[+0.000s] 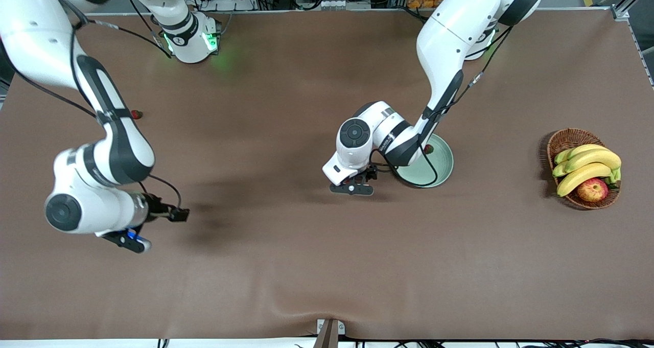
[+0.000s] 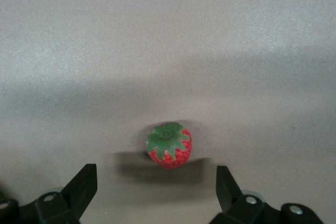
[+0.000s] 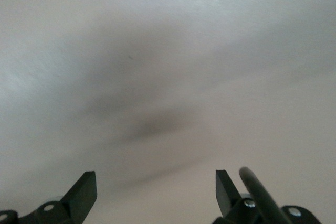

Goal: Collect all strawberries into plate
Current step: 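Grasp the strawberry with the left gripper while the right gripper reaches the last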

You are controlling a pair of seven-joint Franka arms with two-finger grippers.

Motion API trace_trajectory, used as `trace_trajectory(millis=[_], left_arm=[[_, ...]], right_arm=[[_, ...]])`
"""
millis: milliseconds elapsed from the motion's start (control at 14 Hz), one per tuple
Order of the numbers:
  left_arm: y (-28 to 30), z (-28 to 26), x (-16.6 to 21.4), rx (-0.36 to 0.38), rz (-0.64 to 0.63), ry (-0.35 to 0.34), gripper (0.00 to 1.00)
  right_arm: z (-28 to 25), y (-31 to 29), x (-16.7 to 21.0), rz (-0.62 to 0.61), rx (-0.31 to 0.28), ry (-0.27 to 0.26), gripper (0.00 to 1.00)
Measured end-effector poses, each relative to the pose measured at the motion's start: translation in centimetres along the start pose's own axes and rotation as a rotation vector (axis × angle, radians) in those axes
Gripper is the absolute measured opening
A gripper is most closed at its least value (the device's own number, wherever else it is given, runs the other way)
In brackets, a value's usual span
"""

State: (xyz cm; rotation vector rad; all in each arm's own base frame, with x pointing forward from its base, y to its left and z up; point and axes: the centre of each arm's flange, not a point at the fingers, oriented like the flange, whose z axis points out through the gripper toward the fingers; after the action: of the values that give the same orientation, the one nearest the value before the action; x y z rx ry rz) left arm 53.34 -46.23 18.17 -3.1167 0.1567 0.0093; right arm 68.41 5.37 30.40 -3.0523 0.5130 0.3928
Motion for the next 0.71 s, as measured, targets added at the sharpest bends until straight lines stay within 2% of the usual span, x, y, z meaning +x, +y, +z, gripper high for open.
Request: trace_trajectory(millis=[214, 356, 499, 570, 713], left_arm=[[0.0, 0.3, 0.0, -0.005, 0.0, 0.004, 1.0], [0.1, 0.3, 0.1, -0.01, -0.001, 0.009, 1.0], [0.1, 0.2, 0.1, -0.012, -0.002, 0.011, 0.84], [0.1, 0.2, 0.1, -0.012, -0.002, 0.011, 0.71], [0.1, 0.2, 0.2, -0.012, -0.002, 0.011, 0.53]], right_arm=[[0.9, 3.6, -3.5, -0.06, -0.022, 0.062, 1.0], [2.8, 5.0, -6.7, -0.088, -0.058, 0.068, 1.0], [4.0, 6.7, -9.3, -0.124, -0.093, 0.061, 1.0], [4.4, 7.9, -10.1, -0.142, -0.101, 0.067, 1.0], [4.8, 11.1, -10.9, -0.178, -0.111, 0.066, 1.0]])
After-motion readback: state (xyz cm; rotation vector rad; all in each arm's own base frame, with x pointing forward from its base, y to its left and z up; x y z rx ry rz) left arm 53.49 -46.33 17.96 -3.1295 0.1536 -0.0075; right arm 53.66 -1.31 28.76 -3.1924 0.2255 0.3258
